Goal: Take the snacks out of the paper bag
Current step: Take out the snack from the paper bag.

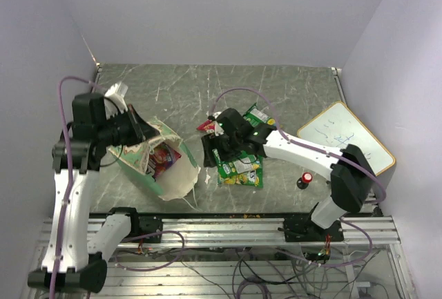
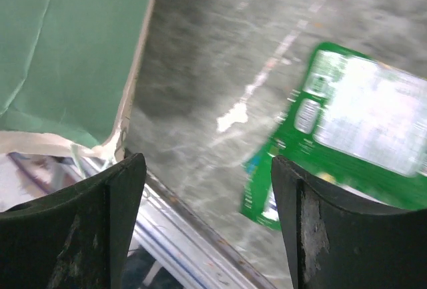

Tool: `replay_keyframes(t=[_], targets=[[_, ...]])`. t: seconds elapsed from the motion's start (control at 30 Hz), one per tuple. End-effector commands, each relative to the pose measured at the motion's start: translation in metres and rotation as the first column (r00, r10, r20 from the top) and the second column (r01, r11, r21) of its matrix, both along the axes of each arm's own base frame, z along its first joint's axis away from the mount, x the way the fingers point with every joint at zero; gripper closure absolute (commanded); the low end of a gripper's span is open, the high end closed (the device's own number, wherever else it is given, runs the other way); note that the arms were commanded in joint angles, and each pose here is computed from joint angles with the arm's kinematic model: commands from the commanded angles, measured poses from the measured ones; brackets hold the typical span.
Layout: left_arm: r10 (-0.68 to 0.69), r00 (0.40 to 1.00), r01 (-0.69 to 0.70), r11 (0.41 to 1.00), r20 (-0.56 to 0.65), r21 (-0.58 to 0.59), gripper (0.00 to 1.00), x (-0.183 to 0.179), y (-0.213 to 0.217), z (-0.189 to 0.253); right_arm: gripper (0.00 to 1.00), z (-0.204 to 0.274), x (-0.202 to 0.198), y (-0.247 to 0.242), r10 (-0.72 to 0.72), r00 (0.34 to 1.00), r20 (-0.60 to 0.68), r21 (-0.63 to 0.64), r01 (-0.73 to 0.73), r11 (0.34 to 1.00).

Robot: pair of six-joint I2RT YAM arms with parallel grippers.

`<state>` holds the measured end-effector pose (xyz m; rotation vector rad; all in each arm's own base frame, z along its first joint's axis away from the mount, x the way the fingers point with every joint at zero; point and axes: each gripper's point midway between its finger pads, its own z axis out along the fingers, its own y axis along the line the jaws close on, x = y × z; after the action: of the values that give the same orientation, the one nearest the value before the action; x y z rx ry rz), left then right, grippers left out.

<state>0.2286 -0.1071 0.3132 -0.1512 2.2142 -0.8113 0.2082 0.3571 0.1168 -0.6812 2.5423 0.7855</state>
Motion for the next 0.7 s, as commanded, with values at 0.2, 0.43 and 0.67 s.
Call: replay_keyframes(t=[0.2, 0.43, 0.67], targets=[[-0.029, 0.997, 0.008, 0.965, -0.077, -0.261, 0.93, -0.063, -0.027, -0.024, 0.26, 0.063, -0.037, -0.033, 0.433, 0.72, 0.542, 0.016, -0.525, 0.851], [-0.084, 0.989, 0.055, 0.972, -0.12, -0.227, 0.93, -0.063, -0.029, -0.023, 0.29, 0.099, -0.141, 0.006, 0.389, -0.043, 0.92, -0.227, -0.868, 0.441], [-0.133, 0.984, 0.102, 0.968, -0.122, -0.228, 0.93, -0.064, -0.032, -0.018, 0.4, 0.069, -0.136, 0.075, 0.455, -0.25, 0.855, -0.446, -0.801, 0.398]])
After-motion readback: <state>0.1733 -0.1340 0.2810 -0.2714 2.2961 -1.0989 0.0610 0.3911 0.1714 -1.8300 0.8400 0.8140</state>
